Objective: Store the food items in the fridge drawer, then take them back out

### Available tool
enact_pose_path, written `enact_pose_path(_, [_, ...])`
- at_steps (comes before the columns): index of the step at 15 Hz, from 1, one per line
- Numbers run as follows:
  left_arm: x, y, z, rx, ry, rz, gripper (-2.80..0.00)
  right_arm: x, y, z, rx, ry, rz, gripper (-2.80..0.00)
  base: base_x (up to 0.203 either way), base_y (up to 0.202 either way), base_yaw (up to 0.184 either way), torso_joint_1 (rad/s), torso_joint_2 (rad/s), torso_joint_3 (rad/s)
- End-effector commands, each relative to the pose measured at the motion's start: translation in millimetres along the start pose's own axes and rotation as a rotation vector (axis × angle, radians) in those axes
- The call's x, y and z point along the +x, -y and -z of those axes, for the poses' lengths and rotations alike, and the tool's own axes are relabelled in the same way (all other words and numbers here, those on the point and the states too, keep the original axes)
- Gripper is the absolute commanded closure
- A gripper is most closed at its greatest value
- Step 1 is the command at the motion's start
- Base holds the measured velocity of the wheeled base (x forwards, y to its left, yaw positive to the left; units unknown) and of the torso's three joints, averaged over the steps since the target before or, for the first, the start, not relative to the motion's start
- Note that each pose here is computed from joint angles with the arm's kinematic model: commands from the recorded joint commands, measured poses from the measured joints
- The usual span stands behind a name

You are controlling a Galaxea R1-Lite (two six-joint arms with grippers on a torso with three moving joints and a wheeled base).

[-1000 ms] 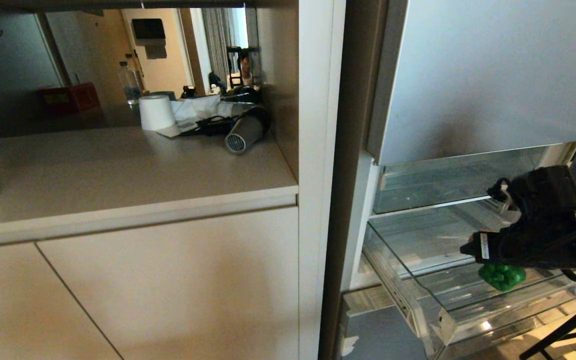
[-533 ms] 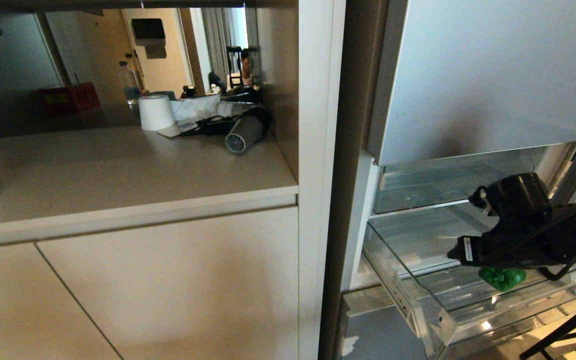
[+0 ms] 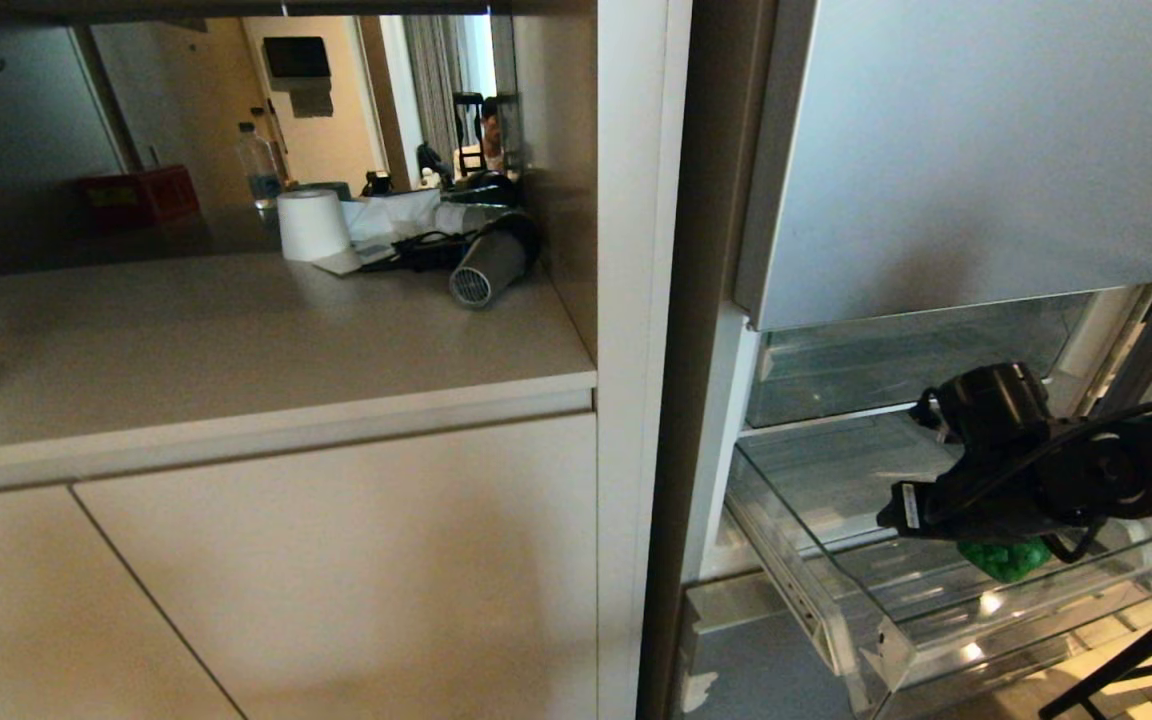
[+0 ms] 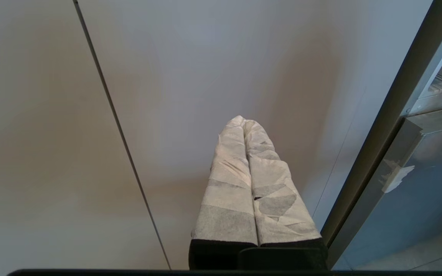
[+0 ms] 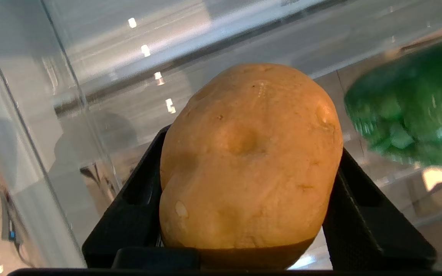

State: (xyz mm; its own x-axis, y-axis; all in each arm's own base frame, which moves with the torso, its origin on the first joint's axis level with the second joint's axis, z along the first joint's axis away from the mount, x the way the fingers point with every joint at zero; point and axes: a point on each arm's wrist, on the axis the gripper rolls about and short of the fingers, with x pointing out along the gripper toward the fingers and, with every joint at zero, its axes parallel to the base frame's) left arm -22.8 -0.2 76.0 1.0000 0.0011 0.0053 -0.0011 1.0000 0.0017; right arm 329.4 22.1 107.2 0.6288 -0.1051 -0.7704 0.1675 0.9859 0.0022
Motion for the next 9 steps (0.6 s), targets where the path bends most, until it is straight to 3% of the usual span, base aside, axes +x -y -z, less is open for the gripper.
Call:
enact_pose_path(1, [0.2,0.0,0.8,0.000,-0.002,0.000,0.00,8.2,-1.5,-0.1,-0.001,-0.011,0.003,0.00,0.000,0.000,0.000,0.000,0.00,0.000])
enact_pose_path(4, [0.2,0.0,0.8,0.000,-0.002,0.000,0.00,10.9,-2.5,-2.8,-0.001,-0.007,0.002,0.00,0.000,0.000,0.000,0.000,0.00,0.000])
enact_pose_path(5, [0.2,0.0,0.8,0.000,-0.002,0.000,0.00,10.3,-2.5,-3.6,0.001,-0.005,0.001,-2.80,0.000,0.000,0.000,0.000,0.00,0.000])
enact_pose_path(9, [0.2,0.0,0.8,0.000,-0.002,0.000,0.00,9.3,-3.1,-6.0,0.013,0.006,-0.001,-2.80,0.000,0.000,0.000,0.000,0.00,0.000])
